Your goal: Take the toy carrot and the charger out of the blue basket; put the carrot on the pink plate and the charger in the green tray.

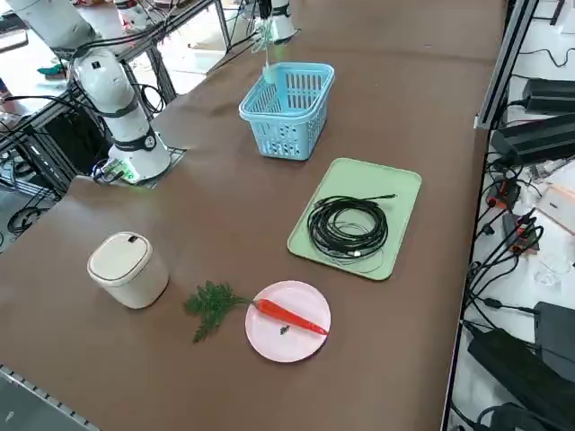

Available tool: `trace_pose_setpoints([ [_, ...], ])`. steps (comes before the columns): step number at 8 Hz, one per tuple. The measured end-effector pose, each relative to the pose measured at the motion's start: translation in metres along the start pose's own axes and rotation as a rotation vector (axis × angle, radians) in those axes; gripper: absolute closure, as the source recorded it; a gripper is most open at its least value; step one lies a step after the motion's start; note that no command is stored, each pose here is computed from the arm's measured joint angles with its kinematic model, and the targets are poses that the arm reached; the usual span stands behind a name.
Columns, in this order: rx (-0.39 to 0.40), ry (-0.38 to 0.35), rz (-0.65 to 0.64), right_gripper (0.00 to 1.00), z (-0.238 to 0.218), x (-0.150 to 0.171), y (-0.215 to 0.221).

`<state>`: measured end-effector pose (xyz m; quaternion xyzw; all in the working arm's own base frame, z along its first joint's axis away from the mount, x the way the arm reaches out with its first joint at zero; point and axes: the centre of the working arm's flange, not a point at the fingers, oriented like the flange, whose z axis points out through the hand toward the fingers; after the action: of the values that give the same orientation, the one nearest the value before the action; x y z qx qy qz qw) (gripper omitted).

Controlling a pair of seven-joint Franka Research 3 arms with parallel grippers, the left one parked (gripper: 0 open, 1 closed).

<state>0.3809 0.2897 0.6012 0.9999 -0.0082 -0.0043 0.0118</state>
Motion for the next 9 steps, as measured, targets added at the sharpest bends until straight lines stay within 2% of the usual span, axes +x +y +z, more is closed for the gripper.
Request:
trace_pose_setpoints([
  [2, 0.035, 0.039, 0.020, 0.94, -0.037, 0.006, 0.008],
  [4, 0.044, 0.056, 0.039, 0.94, -0.046, 0.025, 0.022],
  [9, 0.000, 0.088, 0.016, 0.94, -0.046, 0.108, 0.081],
])
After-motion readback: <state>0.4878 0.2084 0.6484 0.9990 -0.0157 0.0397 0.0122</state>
